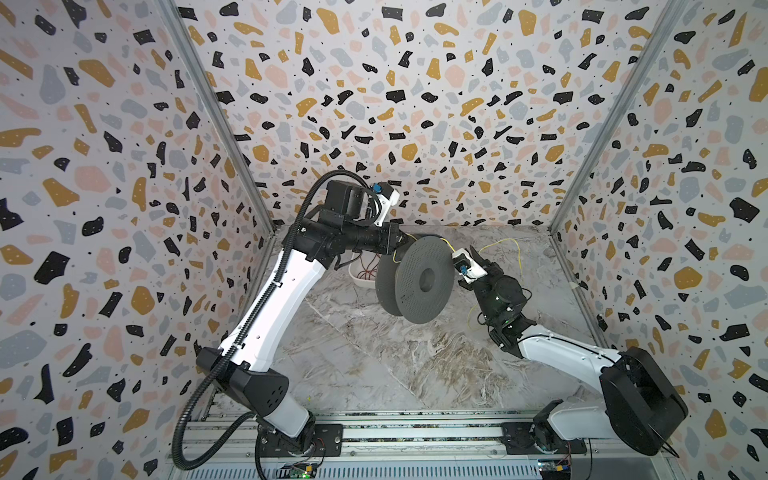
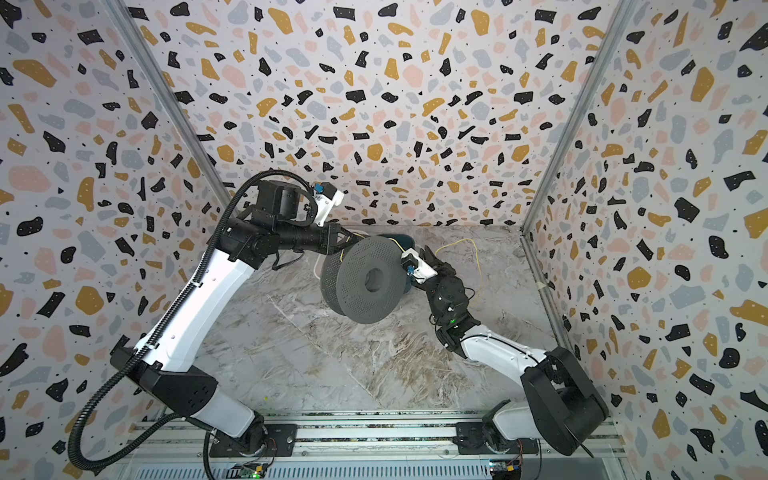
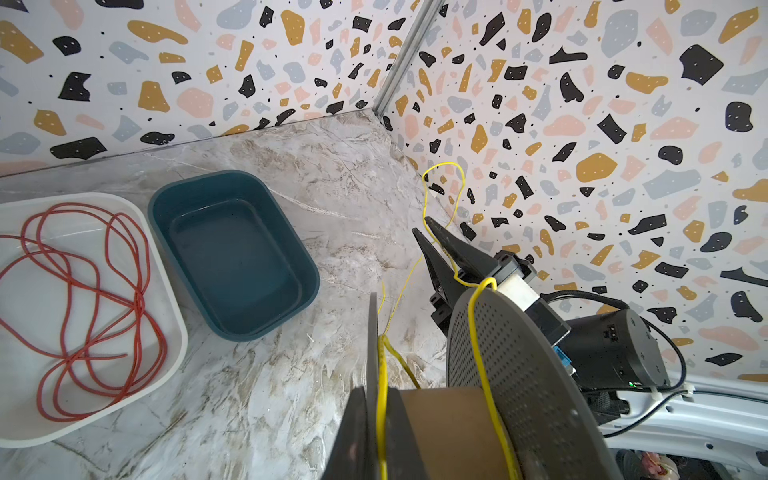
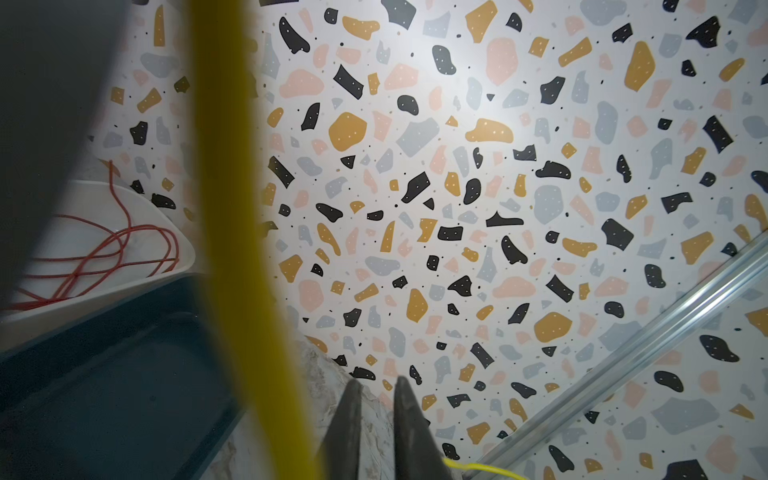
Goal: Wrap the cables
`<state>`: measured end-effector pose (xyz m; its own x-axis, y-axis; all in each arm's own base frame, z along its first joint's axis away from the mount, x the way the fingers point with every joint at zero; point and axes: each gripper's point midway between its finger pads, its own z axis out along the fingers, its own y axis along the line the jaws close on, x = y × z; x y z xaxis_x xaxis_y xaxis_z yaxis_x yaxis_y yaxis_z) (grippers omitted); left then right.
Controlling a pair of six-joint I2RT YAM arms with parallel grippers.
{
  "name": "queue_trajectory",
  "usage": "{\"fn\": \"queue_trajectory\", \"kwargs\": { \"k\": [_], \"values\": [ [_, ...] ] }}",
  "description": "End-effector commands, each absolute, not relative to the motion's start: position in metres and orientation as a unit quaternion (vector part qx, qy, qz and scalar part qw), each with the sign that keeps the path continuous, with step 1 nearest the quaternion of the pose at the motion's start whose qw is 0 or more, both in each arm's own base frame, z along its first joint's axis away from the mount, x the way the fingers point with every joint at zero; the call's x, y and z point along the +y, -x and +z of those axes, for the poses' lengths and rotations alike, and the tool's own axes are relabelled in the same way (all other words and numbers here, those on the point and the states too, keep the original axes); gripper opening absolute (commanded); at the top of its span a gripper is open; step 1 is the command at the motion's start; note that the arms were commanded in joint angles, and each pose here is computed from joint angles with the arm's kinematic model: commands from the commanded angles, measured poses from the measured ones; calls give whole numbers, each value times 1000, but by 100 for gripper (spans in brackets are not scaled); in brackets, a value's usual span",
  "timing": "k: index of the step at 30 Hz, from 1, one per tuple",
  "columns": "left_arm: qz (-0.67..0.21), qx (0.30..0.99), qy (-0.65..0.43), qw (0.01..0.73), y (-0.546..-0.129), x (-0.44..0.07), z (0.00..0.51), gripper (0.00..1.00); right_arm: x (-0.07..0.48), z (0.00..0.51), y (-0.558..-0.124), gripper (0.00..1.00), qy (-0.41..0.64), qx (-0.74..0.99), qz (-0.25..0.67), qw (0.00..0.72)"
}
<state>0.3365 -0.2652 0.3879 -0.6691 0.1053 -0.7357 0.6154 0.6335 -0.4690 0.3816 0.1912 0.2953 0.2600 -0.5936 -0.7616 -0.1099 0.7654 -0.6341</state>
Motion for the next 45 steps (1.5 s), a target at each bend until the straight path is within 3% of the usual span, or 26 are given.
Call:
{"fn": "queue_trajectory", "kwargs": {
  "k": [1,4,20,28,38,45],
  "values": [
    [-405,788,-235,400,-325,-265,439,0,194,311,-379,7,289,584,-138,746],
    [-405,786,-219,412,-331,-258,444,0,195,305,-379,0,285,604,-108,737],
    [-482,737,-121,458,-356,-220,479,0,223,241,-382,0,302,718,82,621],
    [-508,709,-5,488,-383,-183,484,0,244,218,-360,0,301,739,188,573],
    [-531,687,37,495,-390,-171,492,0,262,193,-347,0,305,753,221,540],
    [-532,676,56,506,-390,-146,499,0,273,204,-339,0,319,740,241,542]
  ]
}}
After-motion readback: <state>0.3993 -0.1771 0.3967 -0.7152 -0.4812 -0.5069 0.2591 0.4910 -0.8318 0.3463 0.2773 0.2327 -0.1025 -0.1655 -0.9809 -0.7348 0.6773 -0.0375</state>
